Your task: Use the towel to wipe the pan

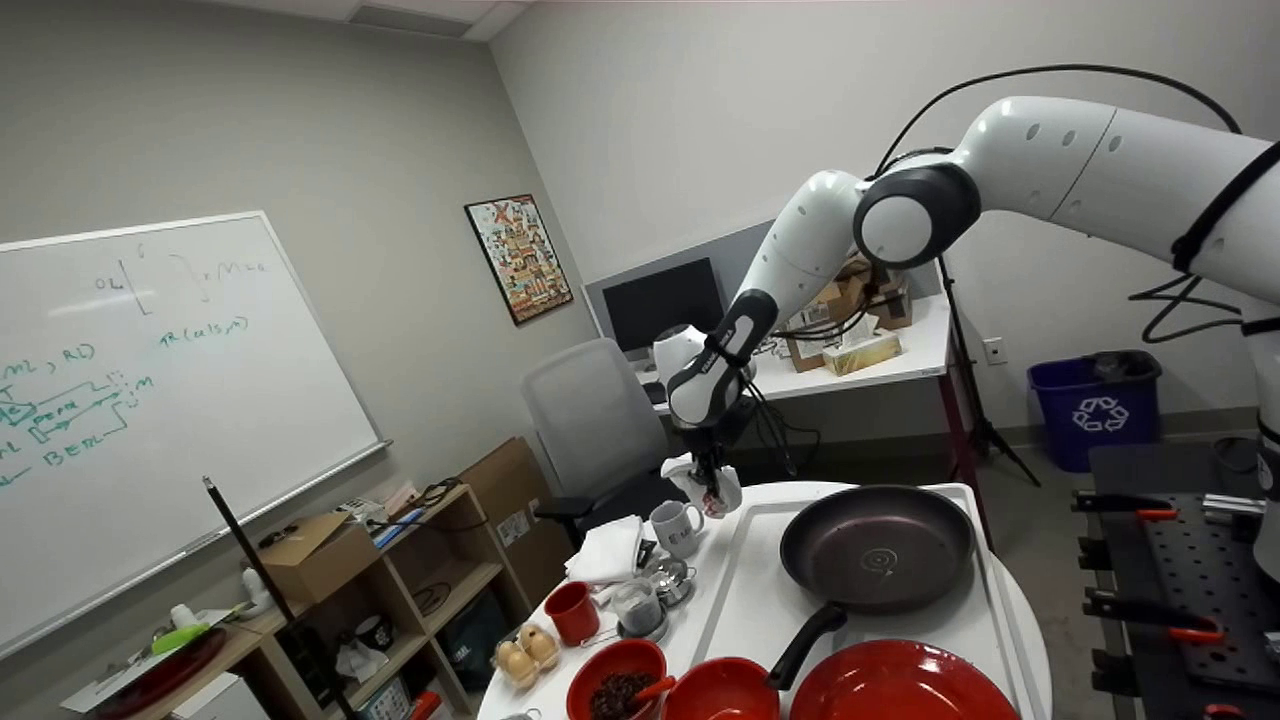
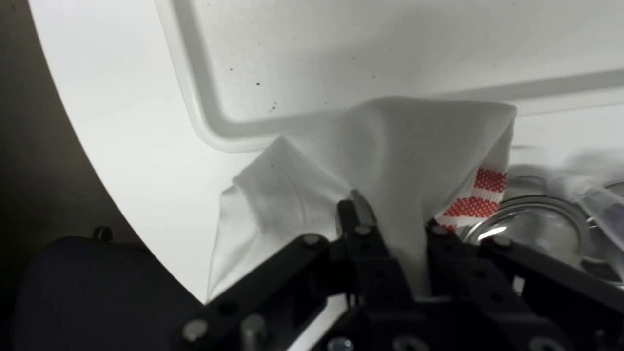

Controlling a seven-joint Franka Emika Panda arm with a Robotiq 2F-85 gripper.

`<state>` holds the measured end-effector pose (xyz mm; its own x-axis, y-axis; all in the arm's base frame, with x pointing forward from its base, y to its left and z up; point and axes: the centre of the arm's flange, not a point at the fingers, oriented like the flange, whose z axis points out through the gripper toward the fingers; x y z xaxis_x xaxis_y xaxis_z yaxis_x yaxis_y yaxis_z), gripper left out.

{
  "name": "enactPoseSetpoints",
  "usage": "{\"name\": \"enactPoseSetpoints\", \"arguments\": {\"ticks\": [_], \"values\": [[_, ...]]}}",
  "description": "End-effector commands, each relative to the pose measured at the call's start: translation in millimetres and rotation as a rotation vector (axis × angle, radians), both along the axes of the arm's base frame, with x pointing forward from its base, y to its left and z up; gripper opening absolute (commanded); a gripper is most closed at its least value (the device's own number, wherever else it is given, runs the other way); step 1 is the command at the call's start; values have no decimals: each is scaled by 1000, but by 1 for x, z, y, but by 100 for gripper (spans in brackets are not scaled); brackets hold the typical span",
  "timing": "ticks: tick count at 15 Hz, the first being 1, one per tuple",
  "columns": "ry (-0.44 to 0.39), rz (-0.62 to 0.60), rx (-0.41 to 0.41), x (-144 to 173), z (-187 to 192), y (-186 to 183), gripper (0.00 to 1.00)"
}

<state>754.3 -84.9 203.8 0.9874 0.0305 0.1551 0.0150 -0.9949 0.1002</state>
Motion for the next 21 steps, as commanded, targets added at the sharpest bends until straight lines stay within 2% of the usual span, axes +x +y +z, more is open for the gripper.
{"name": "enactPoseSetpoints", "arguments": {"ticks": [1, 6, 11, 17, 21], "values": [[40, 155, 2, -63, 24, 45, 4], [123, 373, -2, -99, 33, 109, 4], [198, 597, 26, -130, 30, 152, 4], [315, 850, 124, -159, 14, 160, 4], [343, 873, 169, -188, 8, 145, 4]]}}
